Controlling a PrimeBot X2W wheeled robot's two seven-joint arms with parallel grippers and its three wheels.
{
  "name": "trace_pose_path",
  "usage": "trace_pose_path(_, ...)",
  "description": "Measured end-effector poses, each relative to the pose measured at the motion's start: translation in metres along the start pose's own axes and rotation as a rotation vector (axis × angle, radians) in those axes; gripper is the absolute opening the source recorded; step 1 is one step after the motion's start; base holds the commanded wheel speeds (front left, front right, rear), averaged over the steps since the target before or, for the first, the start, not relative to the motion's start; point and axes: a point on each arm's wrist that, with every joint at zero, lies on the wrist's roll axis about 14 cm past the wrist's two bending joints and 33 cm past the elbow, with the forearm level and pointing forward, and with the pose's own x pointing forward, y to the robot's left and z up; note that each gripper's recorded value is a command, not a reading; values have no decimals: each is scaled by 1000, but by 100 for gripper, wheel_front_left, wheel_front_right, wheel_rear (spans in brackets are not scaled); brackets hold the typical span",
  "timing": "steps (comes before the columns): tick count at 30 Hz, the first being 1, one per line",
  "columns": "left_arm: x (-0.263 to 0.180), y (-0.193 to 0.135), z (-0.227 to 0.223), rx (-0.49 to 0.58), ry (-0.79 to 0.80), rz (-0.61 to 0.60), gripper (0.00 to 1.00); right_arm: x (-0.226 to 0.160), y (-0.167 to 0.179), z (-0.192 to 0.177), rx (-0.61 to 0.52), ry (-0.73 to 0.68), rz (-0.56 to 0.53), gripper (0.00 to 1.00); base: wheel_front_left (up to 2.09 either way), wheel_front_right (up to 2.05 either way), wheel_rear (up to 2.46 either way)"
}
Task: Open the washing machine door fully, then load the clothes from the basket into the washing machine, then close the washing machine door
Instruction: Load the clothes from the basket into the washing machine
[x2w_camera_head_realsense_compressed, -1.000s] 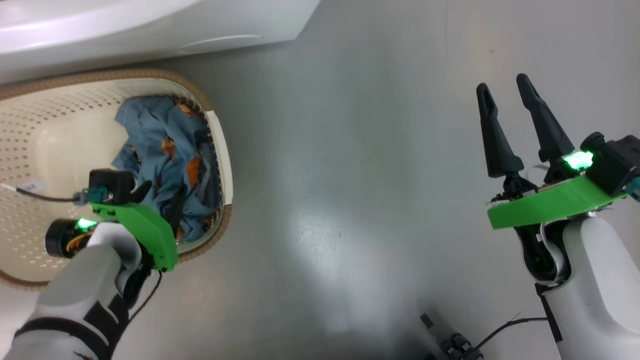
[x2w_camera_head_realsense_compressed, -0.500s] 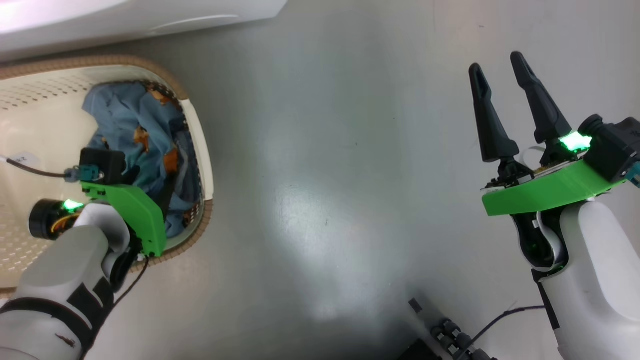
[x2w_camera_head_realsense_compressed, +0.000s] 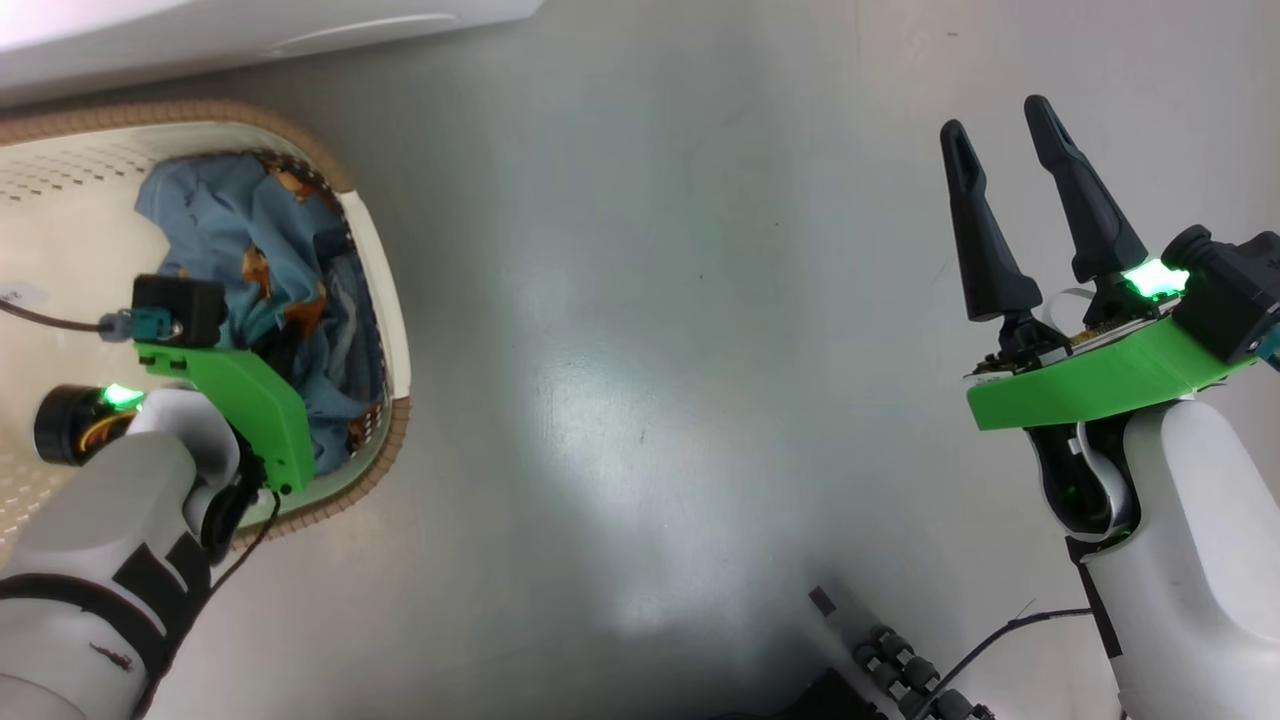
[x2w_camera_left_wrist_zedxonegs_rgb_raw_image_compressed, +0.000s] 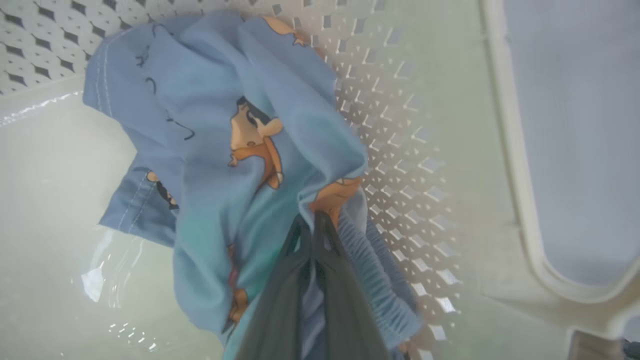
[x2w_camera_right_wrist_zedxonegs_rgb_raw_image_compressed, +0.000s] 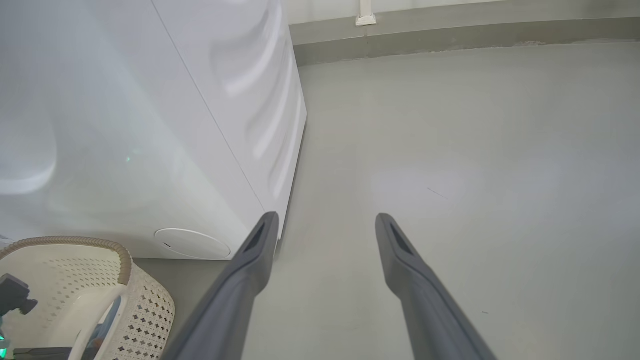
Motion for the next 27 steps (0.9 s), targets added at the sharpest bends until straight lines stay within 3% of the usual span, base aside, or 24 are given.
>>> trace_pose_path(14,-29,19,50,-125,-186,91,0,3,14,25,9,-63,32,100,0,0,0)
trace_pose_path(27,-100,22,104,-176,-444,143,0,-16,26,56,26,-120,47,100,0,0,0)
